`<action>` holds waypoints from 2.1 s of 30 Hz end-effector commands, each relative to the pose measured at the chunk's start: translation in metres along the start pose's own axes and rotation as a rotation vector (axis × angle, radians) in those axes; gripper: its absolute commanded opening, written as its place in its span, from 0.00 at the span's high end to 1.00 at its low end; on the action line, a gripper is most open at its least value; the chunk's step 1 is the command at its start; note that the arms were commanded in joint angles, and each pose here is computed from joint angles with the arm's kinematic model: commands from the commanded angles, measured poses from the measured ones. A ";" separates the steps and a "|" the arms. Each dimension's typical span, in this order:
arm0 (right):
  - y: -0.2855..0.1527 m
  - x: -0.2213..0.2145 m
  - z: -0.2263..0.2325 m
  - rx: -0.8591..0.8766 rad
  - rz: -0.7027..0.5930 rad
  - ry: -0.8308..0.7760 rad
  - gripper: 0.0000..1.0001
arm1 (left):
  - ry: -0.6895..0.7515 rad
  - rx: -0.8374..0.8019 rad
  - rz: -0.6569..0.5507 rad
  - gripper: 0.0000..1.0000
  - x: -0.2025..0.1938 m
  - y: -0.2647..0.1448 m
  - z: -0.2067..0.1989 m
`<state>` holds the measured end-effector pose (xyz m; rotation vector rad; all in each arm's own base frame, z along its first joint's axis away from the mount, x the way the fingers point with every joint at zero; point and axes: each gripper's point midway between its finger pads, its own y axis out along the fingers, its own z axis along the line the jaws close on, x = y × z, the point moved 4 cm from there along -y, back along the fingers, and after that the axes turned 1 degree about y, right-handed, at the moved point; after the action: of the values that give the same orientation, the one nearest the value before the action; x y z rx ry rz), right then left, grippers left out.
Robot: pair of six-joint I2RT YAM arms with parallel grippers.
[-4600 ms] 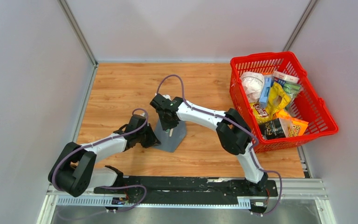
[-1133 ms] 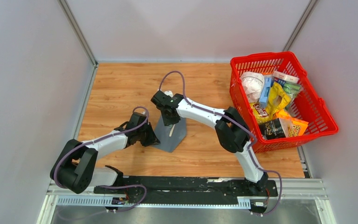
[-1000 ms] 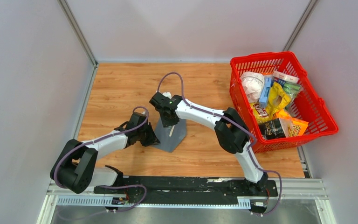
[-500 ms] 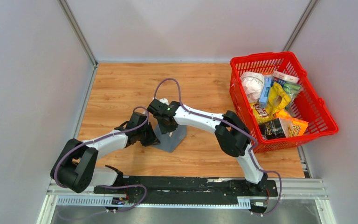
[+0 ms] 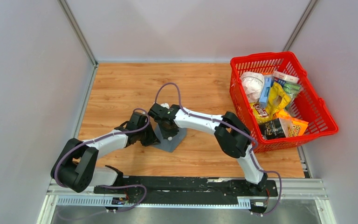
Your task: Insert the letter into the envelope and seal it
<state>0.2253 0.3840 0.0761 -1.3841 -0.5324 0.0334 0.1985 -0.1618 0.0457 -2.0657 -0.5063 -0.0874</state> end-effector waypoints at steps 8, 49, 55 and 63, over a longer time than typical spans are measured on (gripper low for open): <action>-0.041 0.015 -0.004 0.122 0.006 0.063 1.00 | 0.021 0.107 0.024 0.92 -0.008 0.004 0.022; -0.060 0.015 -0.017 0.268 0.120 0.096 1.00 | 0.068 0.026 0.017 0.80 -0.001 -0.003 0.004; -0.061 0.016 -0.019 0.262 0.106 0.103 1.00 | 0.067 0.021 0.016 0.80 -0.002 -0.003 0.004; -0.073 0.026 -0.037 0.287 0.024 0.168 1.00 | 0.080 -0.008 0.005 0.78 0.002 -0.009 -0.004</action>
<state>0.2294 0.3493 0.1196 -1.1859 -0.3097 0.1118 0.1975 -0.1625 0.0492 -2.0783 -0.4714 -0.1342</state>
